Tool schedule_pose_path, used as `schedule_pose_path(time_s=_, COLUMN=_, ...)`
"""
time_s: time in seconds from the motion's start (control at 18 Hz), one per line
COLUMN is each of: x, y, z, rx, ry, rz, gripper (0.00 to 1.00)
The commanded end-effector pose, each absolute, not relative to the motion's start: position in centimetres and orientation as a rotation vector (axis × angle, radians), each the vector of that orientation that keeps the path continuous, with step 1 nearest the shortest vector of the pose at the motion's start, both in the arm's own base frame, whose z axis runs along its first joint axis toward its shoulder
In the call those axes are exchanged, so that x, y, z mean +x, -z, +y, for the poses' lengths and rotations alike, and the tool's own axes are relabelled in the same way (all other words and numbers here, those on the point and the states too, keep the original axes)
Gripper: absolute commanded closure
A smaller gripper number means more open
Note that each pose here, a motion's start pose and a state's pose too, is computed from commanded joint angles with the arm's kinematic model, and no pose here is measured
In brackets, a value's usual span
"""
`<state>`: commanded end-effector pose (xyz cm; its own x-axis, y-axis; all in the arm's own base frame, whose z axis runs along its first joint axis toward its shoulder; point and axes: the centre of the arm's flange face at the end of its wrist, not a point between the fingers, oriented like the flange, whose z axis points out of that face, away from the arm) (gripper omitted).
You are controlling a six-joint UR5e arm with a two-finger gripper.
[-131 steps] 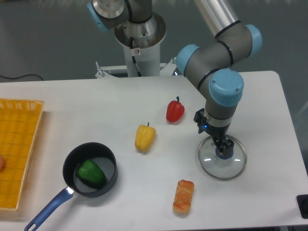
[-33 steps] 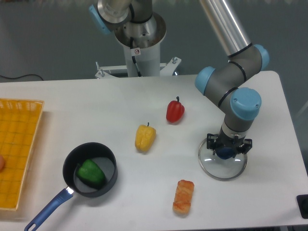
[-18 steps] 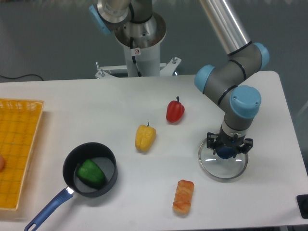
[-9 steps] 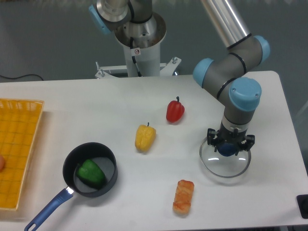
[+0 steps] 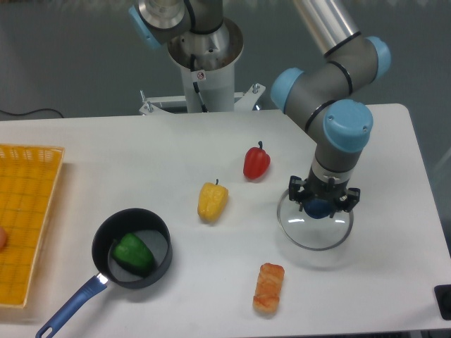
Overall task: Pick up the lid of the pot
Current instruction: 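Lift the glass lid by its knob up off the table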
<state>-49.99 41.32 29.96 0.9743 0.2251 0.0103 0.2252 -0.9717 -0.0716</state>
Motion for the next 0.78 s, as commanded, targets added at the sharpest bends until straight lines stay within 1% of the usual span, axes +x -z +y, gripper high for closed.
schedule_pose_path(time_s=0.22, x=-49.5, y=-30.1, z=41.5, rx=-3.060, ry=0.022, rz=-0.338, gripper=0.51)
schedule_pose_path(time_s=0.33, x=-49.1, y=-31.0, z=41.8, rx=-3.055, ry=0.001, rz=-0.321, gripper=0.51)
schedule_pose_path(time_s=0.78, x=-49.1, y=-31.6, z=42.1, rx=-3.055, ry=-0.001, rz=-0.311, gripper=0.51)
